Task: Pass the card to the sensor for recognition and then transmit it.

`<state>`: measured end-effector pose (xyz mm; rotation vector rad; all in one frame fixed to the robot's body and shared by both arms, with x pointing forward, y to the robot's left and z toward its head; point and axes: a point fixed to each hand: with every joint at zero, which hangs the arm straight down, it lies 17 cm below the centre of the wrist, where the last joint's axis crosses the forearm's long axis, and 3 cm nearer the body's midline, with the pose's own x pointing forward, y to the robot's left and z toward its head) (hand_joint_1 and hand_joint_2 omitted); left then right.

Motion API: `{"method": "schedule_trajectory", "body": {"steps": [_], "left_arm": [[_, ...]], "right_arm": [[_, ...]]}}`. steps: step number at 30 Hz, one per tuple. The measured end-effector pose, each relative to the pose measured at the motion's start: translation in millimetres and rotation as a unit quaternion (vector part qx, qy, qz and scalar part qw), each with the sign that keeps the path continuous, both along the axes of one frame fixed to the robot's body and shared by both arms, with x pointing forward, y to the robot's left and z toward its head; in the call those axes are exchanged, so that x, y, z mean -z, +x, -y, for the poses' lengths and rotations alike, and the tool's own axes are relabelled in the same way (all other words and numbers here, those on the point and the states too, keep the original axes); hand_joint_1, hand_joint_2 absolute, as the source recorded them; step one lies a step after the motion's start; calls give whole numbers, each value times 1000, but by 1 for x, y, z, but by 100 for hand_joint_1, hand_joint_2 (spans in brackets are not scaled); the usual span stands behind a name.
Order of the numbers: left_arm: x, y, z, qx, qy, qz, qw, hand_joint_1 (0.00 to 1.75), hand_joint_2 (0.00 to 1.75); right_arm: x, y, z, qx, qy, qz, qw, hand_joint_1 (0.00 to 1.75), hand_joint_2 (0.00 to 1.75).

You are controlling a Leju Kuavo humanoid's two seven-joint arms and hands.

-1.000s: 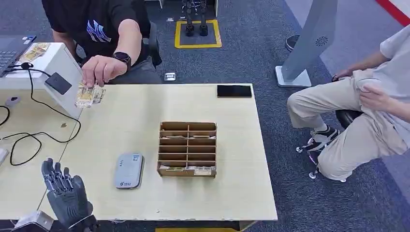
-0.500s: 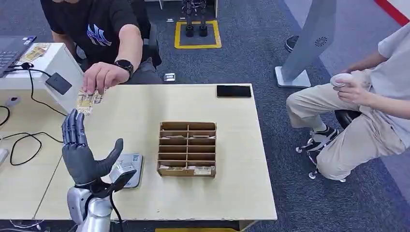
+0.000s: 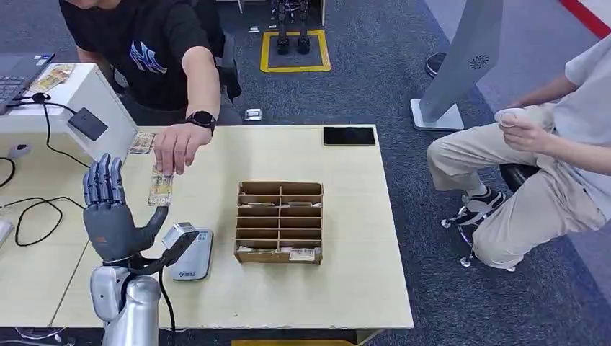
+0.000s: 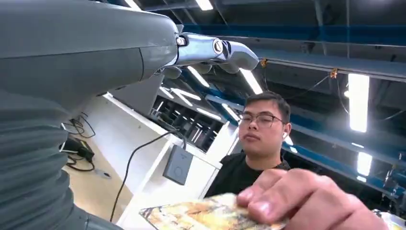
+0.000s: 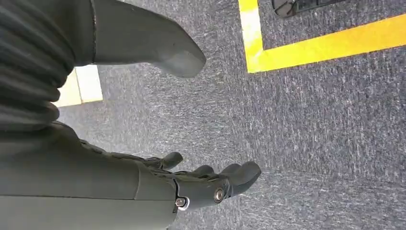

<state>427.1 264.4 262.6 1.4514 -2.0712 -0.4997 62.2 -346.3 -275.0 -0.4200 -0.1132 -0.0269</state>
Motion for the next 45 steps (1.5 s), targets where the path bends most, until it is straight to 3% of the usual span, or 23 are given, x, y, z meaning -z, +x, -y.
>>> {"method": "schedule_trajectory", "body": {"steps": [10,11,12,20,45], "left_arm": [[6,14,-9,-32,-16,-27,999,0,175],[6,14,-11,-35,-22,-28,999,30,175],[6,14,-14,-38,-30,-29,998,175,175],[12,11,-34,-27,-143,-14,989,175,175],[13,6,-34,-3,-172,9,985,175,175]], "right_arm": [[-1,5,5,7,-2,13,1000,0,175],[-1,4,5,10,-2,13,1000,0,175],[-1,4,5,10,-2,13,1000,0,175],[-1,2,8,29,-8,12,999,0,175],[-6,3,21,29,-41,8,999,0,175]]}}
